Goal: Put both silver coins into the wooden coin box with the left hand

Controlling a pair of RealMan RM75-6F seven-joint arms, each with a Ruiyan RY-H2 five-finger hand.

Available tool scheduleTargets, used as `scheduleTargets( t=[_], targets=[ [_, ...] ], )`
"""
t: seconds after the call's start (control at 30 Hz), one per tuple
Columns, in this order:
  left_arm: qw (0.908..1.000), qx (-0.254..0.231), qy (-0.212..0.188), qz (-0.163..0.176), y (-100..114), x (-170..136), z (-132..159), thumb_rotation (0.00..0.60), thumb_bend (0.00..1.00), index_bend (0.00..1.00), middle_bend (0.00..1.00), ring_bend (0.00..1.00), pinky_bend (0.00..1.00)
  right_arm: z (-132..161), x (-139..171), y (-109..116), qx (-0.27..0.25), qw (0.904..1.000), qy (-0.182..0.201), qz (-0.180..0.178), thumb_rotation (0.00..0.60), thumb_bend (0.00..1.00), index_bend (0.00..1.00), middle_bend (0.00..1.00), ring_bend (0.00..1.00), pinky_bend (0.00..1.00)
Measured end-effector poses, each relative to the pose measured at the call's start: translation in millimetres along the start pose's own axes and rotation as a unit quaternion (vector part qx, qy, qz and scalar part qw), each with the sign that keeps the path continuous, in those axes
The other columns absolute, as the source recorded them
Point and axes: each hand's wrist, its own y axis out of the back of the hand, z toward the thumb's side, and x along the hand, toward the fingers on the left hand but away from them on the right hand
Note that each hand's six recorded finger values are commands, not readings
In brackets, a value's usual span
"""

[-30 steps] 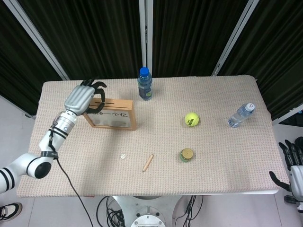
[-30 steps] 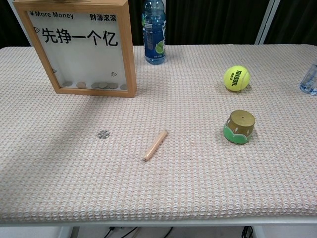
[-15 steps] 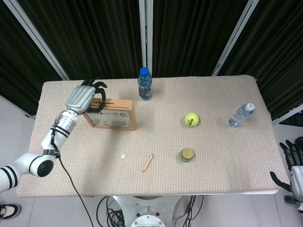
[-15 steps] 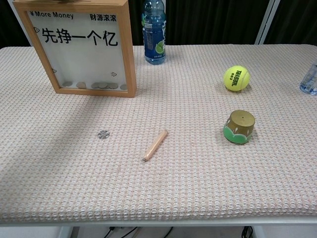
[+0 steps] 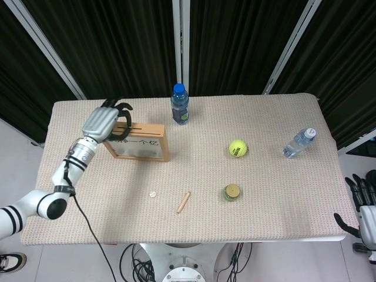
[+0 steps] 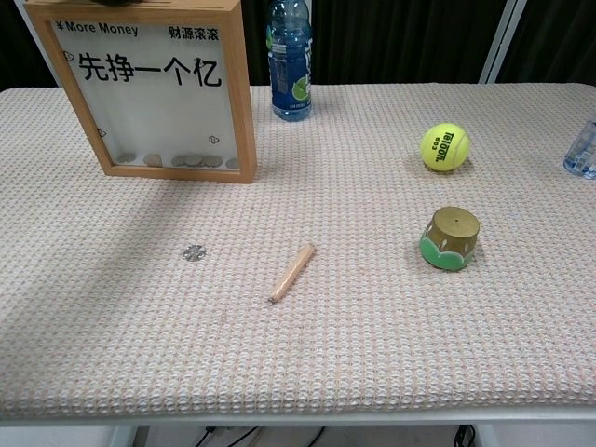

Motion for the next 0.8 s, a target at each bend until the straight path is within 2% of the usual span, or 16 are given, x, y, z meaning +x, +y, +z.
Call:
scheduleTargets(
  t=[0.13, 0.4, 0.5, 0.63, 0.8],
  targets=[
    [1.0000, 0.002, 0.004, -0.003, -2, -1, -3, 0.600, 0.41, 0.33, 0.23, 0.00, 0.08, 0, 0, 0, 0.000, 1.0000, -0.001, 0.001, 0.600, 0.18, 0.00, 0.00, 0.00, 0.00],
    [0.9999, -0.001, -0.009, 0.010, 3, -7, 4, 0.600, 0.40, 0.29, 0.22, 0.00, 0.09, 0, 0, 3, -0.001, 1.0000, 0.001, -0.002, 0.600, 0.18, 0.00, 0.00, 0.00, 0.00],
    [0.9991, 0.002, -0.027, 0.032, 8, -14, 14, 0.600, 0.39, 0.30, 0.23, 0.01, 0.09, 0, -1, 3, -0.001, 1.0000, 0.000, -0.002, 0.600, 0.18, 0.00, 0.00, 0.00, 0.00],
    [0.9948, 0.021, -0.073, 0.067, 10, -36, 39, 0.600, 0.38, 0.32, 0.23, 0.03, 0.11, 0, -3, 4, -0.002, 1.0000, 0.002, -0.004, 0.600, 0.18, 0.00, 0.00, 0.00, 0.00],
    [0.9880, 0.027, -0.128, 0.083, -7, -79, 62, 0.600, 0.36, 0.36, 0.26, 0.06, 0.14, 2, -3, 3, -0.006, 1.0000, 0.007, -0.002, 0.600, 0.18, 0.00, 0.00, 0.00, 0.00]
  ],
)
